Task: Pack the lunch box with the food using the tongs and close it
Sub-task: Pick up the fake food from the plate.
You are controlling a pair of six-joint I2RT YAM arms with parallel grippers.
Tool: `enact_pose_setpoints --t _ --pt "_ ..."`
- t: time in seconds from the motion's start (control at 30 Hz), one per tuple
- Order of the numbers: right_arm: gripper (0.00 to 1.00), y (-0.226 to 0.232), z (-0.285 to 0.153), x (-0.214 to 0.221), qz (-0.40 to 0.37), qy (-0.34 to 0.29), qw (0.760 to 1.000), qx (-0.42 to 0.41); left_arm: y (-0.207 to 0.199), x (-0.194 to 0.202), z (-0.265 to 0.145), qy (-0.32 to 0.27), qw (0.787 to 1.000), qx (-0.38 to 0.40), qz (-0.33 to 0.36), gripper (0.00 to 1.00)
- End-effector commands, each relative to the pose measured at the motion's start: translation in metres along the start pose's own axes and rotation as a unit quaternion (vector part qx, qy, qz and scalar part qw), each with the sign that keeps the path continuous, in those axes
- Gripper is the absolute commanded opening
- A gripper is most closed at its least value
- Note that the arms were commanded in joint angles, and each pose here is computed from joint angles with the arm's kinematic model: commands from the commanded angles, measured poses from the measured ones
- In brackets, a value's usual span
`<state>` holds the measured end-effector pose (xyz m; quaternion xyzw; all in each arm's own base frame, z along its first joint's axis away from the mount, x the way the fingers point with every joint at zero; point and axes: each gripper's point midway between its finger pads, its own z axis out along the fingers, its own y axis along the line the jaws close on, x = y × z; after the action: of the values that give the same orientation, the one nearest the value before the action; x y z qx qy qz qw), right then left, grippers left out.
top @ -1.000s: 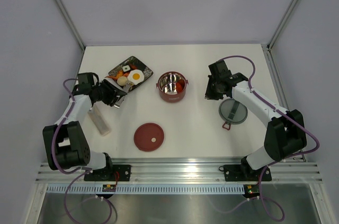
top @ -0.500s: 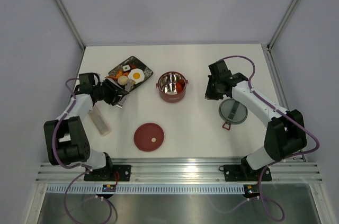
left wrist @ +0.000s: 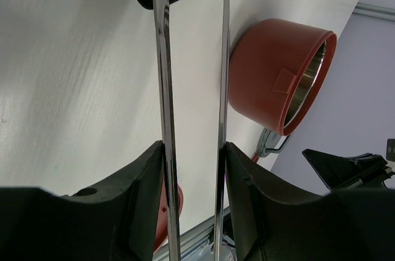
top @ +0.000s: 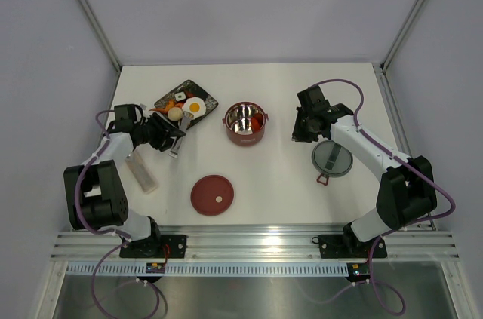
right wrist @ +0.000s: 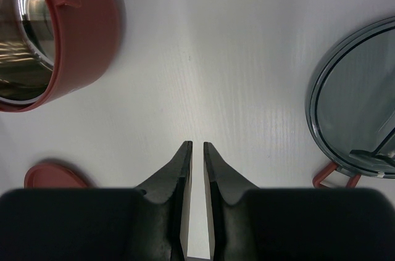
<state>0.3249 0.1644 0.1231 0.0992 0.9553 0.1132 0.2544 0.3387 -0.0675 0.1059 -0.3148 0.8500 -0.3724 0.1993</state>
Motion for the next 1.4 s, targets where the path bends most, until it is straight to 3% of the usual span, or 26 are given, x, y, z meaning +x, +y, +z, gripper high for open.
enact_pose_setpoints --t 0.0,0.47,1.37 --pt "0.20 0.007 -0.008 -0.007 -0.003 -0.017 1.000 -0.012 -0.005 -0.007 0.004 -0.007 0.999 0.023 0.033 0.45" --pt "0.20 0.009 -0.008 -0.006 -0.002 -0.015 1.000 -0.015 -0.016 -0.009 0.008 0.008 0.996 0.052 0.066 0.48" --pt "0.20 0.009 -0.006 -0.005 -0.002 -0.012 1.000 -0.015 -0.043 -0.003 0.011 0.053 0.989 0.129 0.052 0.47"
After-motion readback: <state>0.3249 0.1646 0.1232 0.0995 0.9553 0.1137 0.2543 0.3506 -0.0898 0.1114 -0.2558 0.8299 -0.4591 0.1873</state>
